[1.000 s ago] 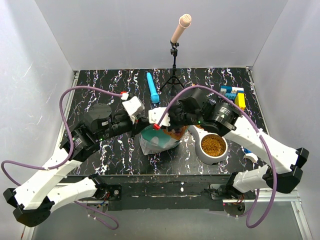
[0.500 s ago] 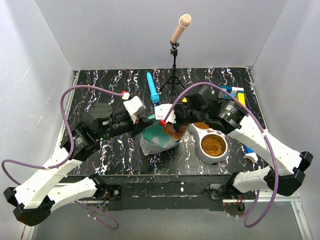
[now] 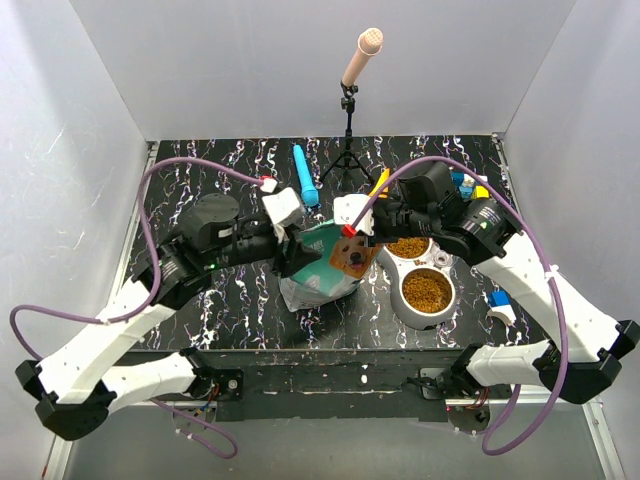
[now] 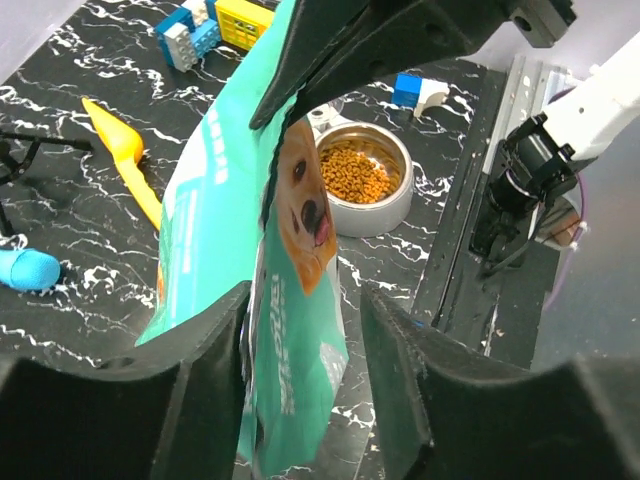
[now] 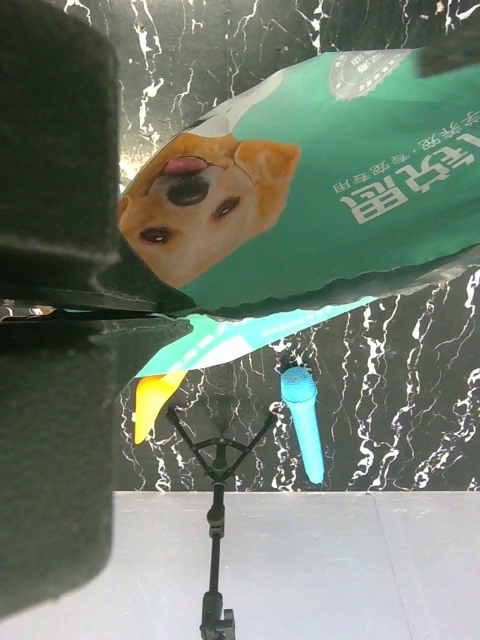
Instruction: Serve the pet food
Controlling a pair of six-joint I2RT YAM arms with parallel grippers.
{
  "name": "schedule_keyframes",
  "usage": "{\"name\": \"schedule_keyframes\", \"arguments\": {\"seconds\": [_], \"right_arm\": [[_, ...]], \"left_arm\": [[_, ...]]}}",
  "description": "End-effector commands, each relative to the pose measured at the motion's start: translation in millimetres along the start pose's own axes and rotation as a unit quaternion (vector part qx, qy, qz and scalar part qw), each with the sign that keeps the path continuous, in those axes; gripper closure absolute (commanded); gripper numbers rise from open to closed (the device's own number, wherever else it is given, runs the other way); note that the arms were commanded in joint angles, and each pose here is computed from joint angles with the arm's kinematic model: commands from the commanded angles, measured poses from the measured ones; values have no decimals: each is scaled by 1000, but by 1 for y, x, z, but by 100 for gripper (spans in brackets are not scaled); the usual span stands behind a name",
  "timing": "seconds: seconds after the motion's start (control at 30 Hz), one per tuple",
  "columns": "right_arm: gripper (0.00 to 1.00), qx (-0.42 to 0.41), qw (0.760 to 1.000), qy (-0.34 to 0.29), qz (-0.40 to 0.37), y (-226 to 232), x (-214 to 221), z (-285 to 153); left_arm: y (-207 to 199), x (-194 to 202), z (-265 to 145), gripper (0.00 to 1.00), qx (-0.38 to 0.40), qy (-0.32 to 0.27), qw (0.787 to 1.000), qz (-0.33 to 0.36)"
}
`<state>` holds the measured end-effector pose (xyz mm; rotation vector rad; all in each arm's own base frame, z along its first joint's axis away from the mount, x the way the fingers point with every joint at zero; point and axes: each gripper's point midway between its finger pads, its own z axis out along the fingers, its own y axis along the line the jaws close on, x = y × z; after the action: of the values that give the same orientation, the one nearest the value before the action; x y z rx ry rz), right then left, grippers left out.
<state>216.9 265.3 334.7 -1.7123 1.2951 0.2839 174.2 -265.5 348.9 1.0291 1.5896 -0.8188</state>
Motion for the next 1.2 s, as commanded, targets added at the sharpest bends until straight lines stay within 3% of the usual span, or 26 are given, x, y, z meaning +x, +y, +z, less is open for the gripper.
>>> {"name": "schedule_keyframes", "arguments": {"seconds": [0.0, 0.17, 0.3, 0.37, 0.43, 0.5, 0.67, 0.8, 0.87, 0.93, 1.17], "right_arm": [[99, 33, 999, -20, -1, -20, -15, -14], [99, 33, 999, -27, -1, -22, -21, -18], [99, 34, 999, -28, 2, -24, -22, -17], [99, 32, 999, -26, 4, -23, -21, -16], [99, 31, 999, -26, 5, -23, -21, -16], [99, 32, 999, -26, 4, -24, -22, -16], [99, 30, 999, -25, 1, -26, -23, -16], [99, 30, 999, -25, -3, -28, -25, -17], [99, 28, 999, -25, -4, -27, -25, -17], [99, 26, 999, -25, -4, -26, -25, -17], [99, 24, 999, -27, -4, -23, -24, -17]], "left_arm": [[-7, -4, 18, 50, 38, 9, 999, 3], [10, -2, 31, 53, 10, 19, 999, 36], [22, -1, 40, 72, -9, 27, 998, 49], [24, -8, 39, 78, -16, 13, 999, 50], [24, -17, 36, 73, -21, 0, 999, 49], [24, -24, 31, 61, -25, -10, 998, 49], [22, -33, 21, 53, -27, -11, 998, 54], [19, -40, 10, 33, -25, 8, 999, 48], [15, -31, 12, 28, -6, 57, 998, 38], [17, -22, 14, 28, -6, 97, 995, 31], [26, -13, 19, 38, -10, 130, 990, 58]]}}
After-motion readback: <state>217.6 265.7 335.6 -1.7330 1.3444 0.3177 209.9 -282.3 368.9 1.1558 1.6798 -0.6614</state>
